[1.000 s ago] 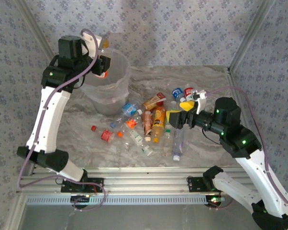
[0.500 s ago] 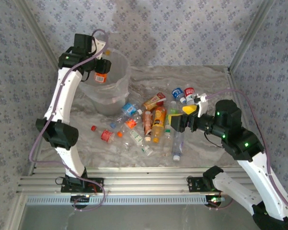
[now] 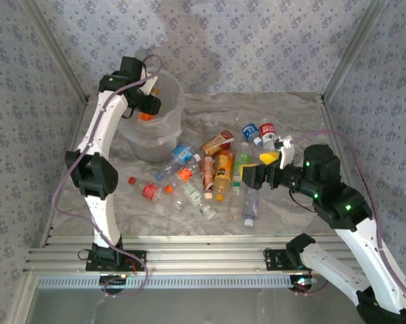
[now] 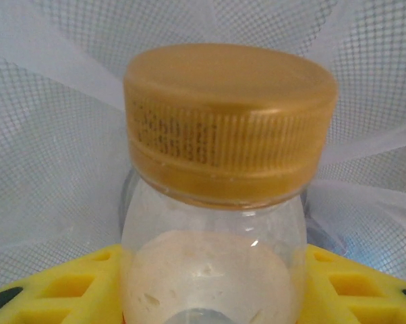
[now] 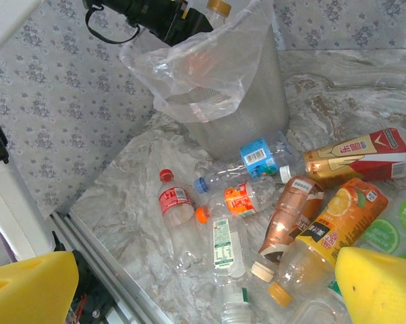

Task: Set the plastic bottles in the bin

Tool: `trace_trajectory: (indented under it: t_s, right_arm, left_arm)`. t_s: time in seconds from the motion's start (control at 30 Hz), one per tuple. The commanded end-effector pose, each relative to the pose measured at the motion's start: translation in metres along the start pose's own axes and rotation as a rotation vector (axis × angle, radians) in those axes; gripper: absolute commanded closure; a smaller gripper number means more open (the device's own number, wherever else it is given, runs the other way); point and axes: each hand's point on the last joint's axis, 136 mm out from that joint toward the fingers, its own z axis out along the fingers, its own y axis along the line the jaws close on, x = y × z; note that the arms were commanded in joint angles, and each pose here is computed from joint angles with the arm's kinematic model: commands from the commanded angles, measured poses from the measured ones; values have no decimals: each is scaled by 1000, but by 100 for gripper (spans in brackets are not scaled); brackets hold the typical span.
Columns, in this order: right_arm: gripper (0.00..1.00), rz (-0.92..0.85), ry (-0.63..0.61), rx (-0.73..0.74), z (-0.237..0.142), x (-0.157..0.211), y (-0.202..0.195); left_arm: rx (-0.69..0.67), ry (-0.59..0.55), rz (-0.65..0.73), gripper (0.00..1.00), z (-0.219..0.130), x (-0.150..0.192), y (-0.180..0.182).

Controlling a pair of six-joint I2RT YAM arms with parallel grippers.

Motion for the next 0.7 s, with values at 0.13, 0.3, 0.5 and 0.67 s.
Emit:
trace_trajectory:
  t_s: [0.13, 0.3, 0.5, 0.67]
  right_arm:
    - [0, -3, -10, 28, -1, 1, -6]
    - [0, 1, -7, 30, 0, 3, -7]
    - [0, 17, 2, 35, 2, 5, -9]
    - [0, 41, 14, 50, 6, 10, -14]
  left_arm:
    - [20, 113, -15, 54, 28, 24, -4]
    - [38, 162, -25, 54, 47, 36, -7]
    - [56, 215, -32, 54, 71, 51, -11]
    - [70, 252, -45, 51, 88, 64, -14]
